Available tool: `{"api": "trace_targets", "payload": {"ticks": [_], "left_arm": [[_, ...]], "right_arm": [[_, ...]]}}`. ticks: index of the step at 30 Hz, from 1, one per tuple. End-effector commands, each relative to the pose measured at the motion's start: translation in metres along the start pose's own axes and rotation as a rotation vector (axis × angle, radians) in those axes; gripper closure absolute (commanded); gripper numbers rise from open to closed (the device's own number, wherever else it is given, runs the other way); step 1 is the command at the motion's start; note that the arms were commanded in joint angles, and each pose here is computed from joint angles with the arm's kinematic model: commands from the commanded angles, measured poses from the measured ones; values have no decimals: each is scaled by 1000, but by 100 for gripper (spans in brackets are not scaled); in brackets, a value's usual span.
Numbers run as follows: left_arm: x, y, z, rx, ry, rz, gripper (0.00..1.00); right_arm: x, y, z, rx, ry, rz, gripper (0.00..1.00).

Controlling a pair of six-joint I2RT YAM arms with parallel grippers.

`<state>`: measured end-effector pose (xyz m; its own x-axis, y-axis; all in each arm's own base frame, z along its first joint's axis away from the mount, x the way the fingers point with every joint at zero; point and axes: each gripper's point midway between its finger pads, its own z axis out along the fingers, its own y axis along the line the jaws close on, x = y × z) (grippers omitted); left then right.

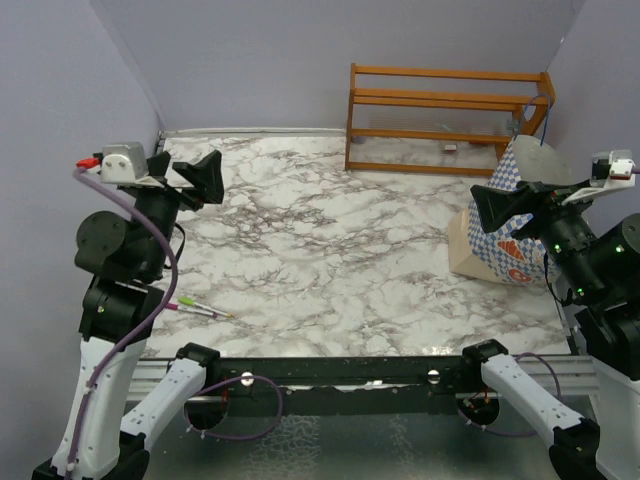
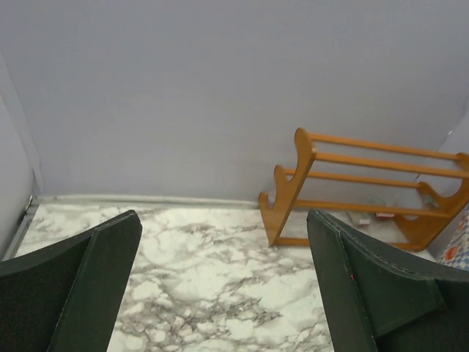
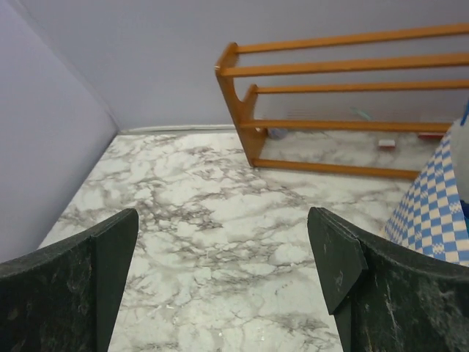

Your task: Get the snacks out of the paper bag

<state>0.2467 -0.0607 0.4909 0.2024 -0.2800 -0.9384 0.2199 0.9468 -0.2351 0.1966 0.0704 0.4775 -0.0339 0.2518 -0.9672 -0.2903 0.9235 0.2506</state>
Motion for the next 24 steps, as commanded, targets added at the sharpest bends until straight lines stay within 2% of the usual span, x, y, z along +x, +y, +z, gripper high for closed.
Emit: {"api": "trace_targets", "payload": {"ticks": [1, 6, 12, 20, 24], "left_arm": [[35, 17, 16, -67, 21, 19, 1], [90, 34, 26, -121, 101, 41, 1], [138, 50, 29, -168, 168, 70, 1], [158, 57, 30, -193, 170, 85, 1], [157, 57, 31, -190, 151, 82, 1]], "right_arm": [[23, -32, 8, 156, 33, 51, 1], [49, -60, 12, 274, 69, 83, 1], [72, -84, 9, 376, 96, 114, 1], [95, -121, -18, 639, 101, 255, 1], [99, -139, -31, 759, 86, 251, 1]]}}
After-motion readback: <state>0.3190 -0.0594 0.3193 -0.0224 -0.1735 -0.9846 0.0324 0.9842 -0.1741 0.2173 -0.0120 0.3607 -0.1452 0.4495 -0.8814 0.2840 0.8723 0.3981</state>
